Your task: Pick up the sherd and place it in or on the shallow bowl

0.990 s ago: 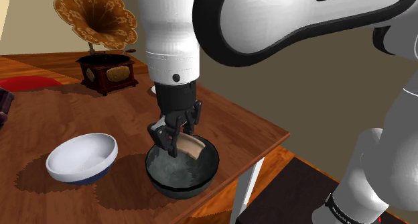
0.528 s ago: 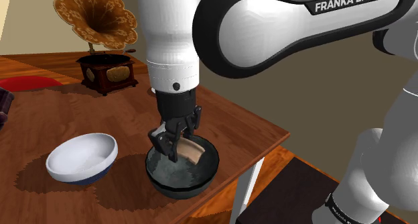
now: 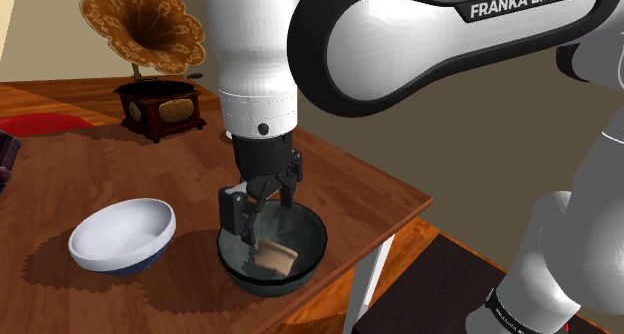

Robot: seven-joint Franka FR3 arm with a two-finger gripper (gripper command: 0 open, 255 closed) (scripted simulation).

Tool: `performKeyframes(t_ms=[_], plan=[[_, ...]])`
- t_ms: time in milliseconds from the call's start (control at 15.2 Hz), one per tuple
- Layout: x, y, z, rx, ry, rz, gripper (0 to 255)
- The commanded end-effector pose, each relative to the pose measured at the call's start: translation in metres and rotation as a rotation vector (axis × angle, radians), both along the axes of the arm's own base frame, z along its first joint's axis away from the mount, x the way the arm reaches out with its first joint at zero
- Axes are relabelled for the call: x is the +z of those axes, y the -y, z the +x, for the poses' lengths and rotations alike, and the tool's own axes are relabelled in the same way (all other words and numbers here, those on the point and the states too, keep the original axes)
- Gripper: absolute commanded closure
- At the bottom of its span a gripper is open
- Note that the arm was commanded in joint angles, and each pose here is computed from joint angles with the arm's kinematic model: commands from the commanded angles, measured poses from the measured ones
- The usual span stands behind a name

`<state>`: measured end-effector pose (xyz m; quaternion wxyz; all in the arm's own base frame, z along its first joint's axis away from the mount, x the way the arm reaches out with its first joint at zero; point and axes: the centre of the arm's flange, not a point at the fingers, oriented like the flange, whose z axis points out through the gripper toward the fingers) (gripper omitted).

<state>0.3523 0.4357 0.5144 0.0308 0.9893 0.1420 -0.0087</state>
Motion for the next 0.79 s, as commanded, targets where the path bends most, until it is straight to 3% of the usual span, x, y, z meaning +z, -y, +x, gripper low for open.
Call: performKeyframes(t_ms=[0,264,726], plan=[[0.000,0.000,0.000,0.000,0.000,0.000,0],[0.050,-0.003,0.000,0.000,0.000,0.000,0],[0.050,-0.003,0.000,0.000,0.000,0.000,0]])
